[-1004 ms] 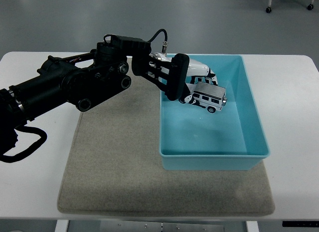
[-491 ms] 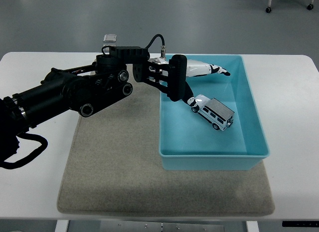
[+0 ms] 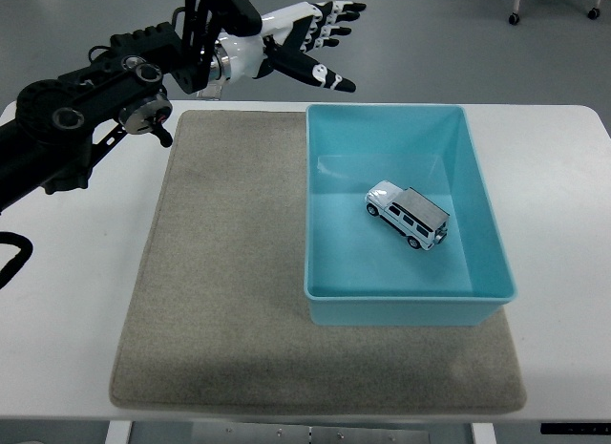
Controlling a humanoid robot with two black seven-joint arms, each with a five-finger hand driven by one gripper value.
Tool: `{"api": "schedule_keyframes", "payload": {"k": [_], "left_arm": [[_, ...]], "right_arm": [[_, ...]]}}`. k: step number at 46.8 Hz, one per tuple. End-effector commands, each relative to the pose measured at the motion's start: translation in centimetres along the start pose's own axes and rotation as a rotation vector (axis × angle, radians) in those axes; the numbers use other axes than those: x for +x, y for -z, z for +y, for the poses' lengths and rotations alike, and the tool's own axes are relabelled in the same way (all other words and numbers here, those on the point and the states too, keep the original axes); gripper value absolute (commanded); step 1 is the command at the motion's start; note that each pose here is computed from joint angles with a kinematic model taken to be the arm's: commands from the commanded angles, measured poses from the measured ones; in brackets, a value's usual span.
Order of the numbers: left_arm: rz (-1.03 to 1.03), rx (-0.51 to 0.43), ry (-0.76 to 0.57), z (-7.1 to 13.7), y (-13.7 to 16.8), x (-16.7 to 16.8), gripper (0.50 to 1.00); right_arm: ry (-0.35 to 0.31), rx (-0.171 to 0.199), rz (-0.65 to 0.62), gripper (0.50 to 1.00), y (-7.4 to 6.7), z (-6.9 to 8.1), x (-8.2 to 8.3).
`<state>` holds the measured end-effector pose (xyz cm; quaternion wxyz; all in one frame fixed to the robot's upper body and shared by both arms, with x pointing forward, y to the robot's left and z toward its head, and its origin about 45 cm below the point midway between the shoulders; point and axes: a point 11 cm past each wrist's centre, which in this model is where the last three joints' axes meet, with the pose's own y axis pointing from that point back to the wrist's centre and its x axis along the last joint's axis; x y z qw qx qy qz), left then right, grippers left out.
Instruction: Left hand put the white car in the blue box
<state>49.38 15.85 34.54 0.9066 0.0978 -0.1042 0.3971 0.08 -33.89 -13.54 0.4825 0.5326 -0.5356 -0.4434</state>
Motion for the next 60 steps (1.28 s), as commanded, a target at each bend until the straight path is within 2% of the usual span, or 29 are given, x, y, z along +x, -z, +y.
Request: {"api": "schedule_keyframes", "payload": {"k": [1, 5, 8, 13, 19, 28, 43, 60], "left_arm": [[0.159, -0.028, -0.071, 1.3, -0.3, 2.5, 0.999], [0.286, -0.068, -0.128, 2.4, -0.5, 4.6, 0.999], [0.373, -0.071, -0.156, 3.3, 0.6, 5.5, 0.999], [0.502, -0.082, -0.167, 4.2, 2.1, 6.2, 0.999], [0.645, -0.051, -0.187, 5.5, 4.6, 7.0, 0.999], [0.850, -0.084, -0.216, 7.6, 7.1, 7.9, 0.999], [0.940, -0.065, -0.220, 9.2, 9.7, 7.5, 0.999], [0.953, -0.051, -0.217, 9.5, 10.6, 6.9, 0.999]], "right_arm": [[-0.001, 0.000, 0.000, 0.936, 0.0, 0.0, 0.0], [0.001, 0.000, 0.000, 0.936, 0.0, 0.0, 0.0], [0.001, 0.000, 0.000, 0.936, 0.0, 0.0, 0.0], [-0.001, 0.000, 0.000, 0.936, 0.0, 0.0, 0.0], [0.000, -0.001, 0.001, 0.936, 0.0, 0.0, 0.0], [-0.001, 0.000, 0.000, 0.936, 0.0, 0.0, 0.0], [0.022, -0.004, -0.006, 0.936, -0.3, 0.0, -0.5], [0.022, -0.005, -0.004, 0.936, -0.3, 0.0, -0.5]]}}
